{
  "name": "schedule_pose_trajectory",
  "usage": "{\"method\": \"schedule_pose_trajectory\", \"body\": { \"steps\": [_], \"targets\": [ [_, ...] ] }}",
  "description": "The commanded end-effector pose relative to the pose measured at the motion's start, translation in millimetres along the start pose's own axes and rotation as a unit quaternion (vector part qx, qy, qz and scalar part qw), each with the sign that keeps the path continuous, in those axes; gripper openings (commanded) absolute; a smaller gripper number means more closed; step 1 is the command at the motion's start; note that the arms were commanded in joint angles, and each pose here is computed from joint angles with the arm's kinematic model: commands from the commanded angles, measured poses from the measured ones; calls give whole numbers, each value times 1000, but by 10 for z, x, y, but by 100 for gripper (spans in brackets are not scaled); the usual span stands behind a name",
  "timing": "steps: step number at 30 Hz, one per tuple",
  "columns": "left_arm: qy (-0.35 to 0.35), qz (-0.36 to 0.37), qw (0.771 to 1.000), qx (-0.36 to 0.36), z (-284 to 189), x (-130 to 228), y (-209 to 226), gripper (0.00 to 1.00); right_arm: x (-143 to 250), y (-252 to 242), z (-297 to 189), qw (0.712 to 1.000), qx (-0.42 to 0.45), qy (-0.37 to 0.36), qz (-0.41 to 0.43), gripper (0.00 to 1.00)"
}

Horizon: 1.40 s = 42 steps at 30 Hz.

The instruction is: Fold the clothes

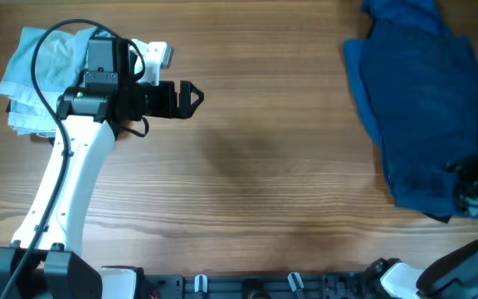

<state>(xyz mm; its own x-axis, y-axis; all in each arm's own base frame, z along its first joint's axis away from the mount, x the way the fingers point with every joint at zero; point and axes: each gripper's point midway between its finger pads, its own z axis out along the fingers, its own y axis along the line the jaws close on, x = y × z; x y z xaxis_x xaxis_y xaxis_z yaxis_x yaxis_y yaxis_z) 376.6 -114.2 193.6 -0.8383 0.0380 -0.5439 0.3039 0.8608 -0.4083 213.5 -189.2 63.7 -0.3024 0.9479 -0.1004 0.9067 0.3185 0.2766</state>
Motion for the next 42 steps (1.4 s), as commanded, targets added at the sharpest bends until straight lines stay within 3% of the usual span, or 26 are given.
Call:
{"method": "schedule_pose_trajectory", "body": {
  "steps": [1,5,6,10,13,14,17,20,23,25,27,32,33,34,35,36,38,40,42],
  "targets": [
    [-11,19,1000,-1,-17,-80,-22,100,50,-140,135,1000,18,-6,-6,71],
    [-13,20,1000,-1,-17,-88,-22,100,25,-177,320,999,7,-34,8,65],
    [-12,20,1000,-1,-17,-87,-22,100,40,-199,389,999,3,-41,14,57],
    [-13,20,1000,-1,-18,-88,-23,100,-130,-67,398,996,-32,-83,-21,7],
    [-13,20,1000,-1,-18,-90,-24,100,-237,286,167,988,-105,-92,-67,4],
    [-13,20,1000,-1,-19,-90,-25,100,-200,682,-130,971,-192,-85,-111,4],
    [-14,20,1000,0,-20,-95,-28,100,-11,1184,-526,941,-274,-79,-180,4],
    [-22,23,999,5,-76,-124,-70,100,589,2042,-1230,870,-376,-85,-307,4],
    [-61,42,997,5,-327,-305,-195,100,1510,2748,-1548,804,-432,-67,-403,4],
    [-95,52,994,-2,-565,-414,-249,100,2034,2991,-1539,780,-445,-55,-436,4],
    [-144,61,988,-19,-954,-494,-276,99,2827,3193,-1388,746,-457,-14,-484,4],
    [-155,23,983,-93,-1316,-354,25,100,3869,3164,-789,725,-434,94,-526,4],
    [-147,13,984,-102,-1317,-308,90,100,3995,3123,-699,721,-427,108,-534,7],
    [-140,6,984,-106,-1306,-278,126,100,4078,3074,-634,718,-419,116,-543,23],
    [-136,3,985,-107,-1298,-262,141,100,4100,3037,-604,717,-413,119,-549,50],
    [-134,2,985,-106,-1282,-262,149,100,4068,3015,-619,716,-409,117,-553,64],
    [-131,0,986,-106,-1255,-261,167,100,3887,2977,-695,726,-395,111,-551,76],
    [-125,-3,987,-106,-1218,-254,188,99,3704,2844,-791,728,-365,106,-571,79],
    [-96,-10,990,-100,-1088,-169,197,98,3503,2480,-733,751,-279,113,-587,84]
  ]
}}
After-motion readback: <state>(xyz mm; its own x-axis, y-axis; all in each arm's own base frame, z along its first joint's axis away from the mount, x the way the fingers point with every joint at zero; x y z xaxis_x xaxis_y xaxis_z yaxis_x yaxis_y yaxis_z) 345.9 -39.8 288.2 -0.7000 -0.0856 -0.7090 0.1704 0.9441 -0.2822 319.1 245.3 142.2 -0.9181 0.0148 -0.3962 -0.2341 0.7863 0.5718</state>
